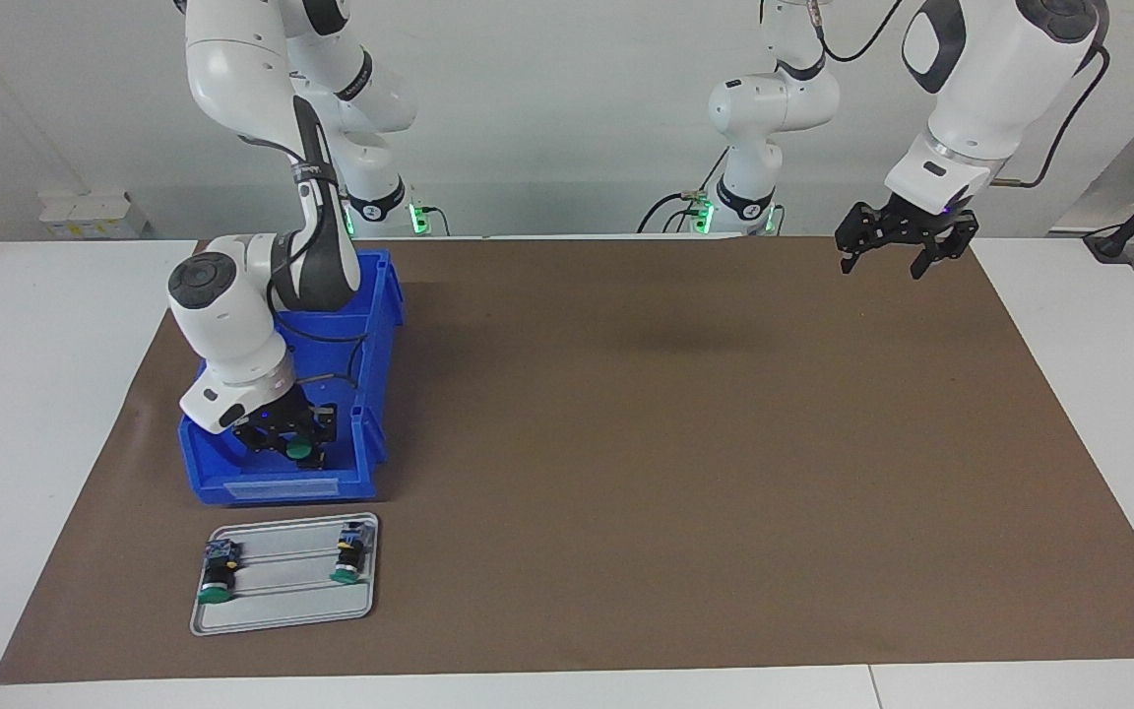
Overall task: Place and press button with both arms
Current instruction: 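Open the right gripper to drop the button into the bin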
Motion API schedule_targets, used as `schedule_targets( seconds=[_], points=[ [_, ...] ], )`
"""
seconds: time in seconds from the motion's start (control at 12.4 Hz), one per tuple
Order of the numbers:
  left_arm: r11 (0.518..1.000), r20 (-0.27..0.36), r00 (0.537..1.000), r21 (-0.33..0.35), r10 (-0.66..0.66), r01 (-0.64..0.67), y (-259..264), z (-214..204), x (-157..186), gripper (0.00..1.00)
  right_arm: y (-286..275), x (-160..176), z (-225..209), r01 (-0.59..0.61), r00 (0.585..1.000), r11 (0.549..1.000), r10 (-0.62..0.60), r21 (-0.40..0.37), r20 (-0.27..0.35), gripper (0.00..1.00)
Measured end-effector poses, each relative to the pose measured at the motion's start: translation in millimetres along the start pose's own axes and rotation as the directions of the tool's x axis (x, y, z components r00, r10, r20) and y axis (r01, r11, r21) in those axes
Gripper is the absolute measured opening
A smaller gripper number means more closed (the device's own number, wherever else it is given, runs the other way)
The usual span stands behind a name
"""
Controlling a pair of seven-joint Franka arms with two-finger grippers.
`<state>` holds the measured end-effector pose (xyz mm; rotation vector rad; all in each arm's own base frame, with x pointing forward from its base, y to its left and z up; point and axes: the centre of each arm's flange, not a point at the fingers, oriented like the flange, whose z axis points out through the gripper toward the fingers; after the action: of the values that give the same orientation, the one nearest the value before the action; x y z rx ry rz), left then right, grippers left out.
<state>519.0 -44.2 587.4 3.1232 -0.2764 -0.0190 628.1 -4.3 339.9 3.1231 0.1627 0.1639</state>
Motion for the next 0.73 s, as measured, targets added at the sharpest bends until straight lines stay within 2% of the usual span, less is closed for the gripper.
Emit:
schedule_targets(
  seconds=[0.16,0.24,0.57,0.73],
  points=[
    [1.0,0.001,1.0,-0.001,-0.006,0.006,-3.4,-0.2,-0.7,1.0,0.2,-0.3,0.3,-0.014,1.0,1.0,0.014,0.0,0.001,0.37],
    [1.0,0.001,1.0,-0.001,-0.01,0.01,-5.4,-0.4,-1.1,1.0,0.7,-0.3,0.1,-0.031,1.0,1.0,0.031,0.0,0.0,0.44],
    [1.0,0.001,1.0,-0.001,-0.017,0.017,-8.7,-1.1,-2.0,1.0,-2.1,1.5,-28.4,-0.14,0.99,0.99,0.14,-0.003,-0.026,0.93],
    [1.0,0.002,1.0,-0.001,-0.017,0.017,-8.8,-1.2,-2.2,1.0,-6.4,-2.3,-66.7,-0.179,0.983,0.984,0.179,-0.007,-0.036,0.97]
  ],
)
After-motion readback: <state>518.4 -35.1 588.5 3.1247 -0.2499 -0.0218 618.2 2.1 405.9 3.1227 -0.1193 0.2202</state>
